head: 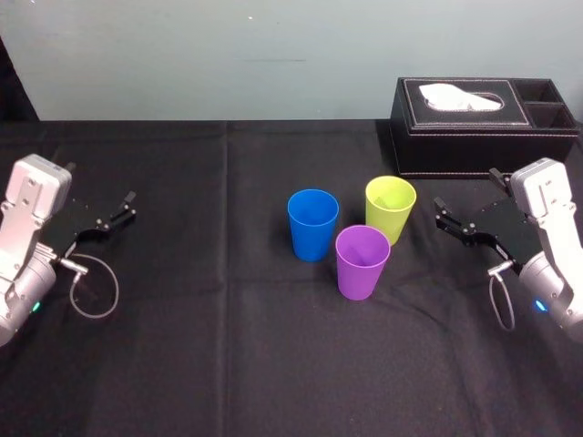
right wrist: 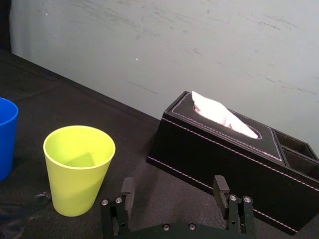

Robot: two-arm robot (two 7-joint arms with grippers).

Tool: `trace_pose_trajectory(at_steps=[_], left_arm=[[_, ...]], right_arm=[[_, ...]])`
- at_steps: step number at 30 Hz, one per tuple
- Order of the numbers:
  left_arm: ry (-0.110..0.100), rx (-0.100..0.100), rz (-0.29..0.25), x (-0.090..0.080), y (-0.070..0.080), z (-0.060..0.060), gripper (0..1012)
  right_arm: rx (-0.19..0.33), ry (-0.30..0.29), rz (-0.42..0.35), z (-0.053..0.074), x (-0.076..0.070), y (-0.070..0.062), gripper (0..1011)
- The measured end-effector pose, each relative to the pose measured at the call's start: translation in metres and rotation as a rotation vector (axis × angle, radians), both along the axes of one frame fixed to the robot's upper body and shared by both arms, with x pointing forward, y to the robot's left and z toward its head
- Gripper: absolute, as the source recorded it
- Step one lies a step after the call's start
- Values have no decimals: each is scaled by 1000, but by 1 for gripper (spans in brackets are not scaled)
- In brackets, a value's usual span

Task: Stack the three plastic cups sequentially using one hand.

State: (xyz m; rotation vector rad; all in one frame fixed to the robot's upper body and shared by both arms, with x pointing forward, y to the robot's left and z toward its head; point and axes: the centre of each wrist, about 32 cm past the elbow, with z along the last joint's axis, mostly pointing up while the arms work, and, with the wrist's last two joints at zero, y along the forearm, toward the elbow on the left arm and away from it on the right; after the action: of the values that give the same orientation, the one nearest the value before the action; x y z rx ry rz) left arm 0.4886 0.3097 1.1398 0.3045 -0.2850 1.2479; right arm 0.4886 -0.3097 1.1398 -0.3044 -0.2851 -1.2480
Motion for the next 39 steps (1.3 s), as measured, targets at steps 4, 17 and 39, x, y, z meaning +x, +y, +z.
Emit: trace_pose_trajectory(at_steps=[4, 17, 39], left_arm=[[0, 0, 0, 0, 0, 0, 1011], [0, 0, 0, 0, 0, 0, 1011], [0, 0, 0, 0, 0, 0, 1011]], right_arm=[[0, 0, 0, 0, 0, 0, 1003], [0, 0, 0, 0, 0, 0, 1003], [0, 0, 0, 0, 0, 0, 1003]])
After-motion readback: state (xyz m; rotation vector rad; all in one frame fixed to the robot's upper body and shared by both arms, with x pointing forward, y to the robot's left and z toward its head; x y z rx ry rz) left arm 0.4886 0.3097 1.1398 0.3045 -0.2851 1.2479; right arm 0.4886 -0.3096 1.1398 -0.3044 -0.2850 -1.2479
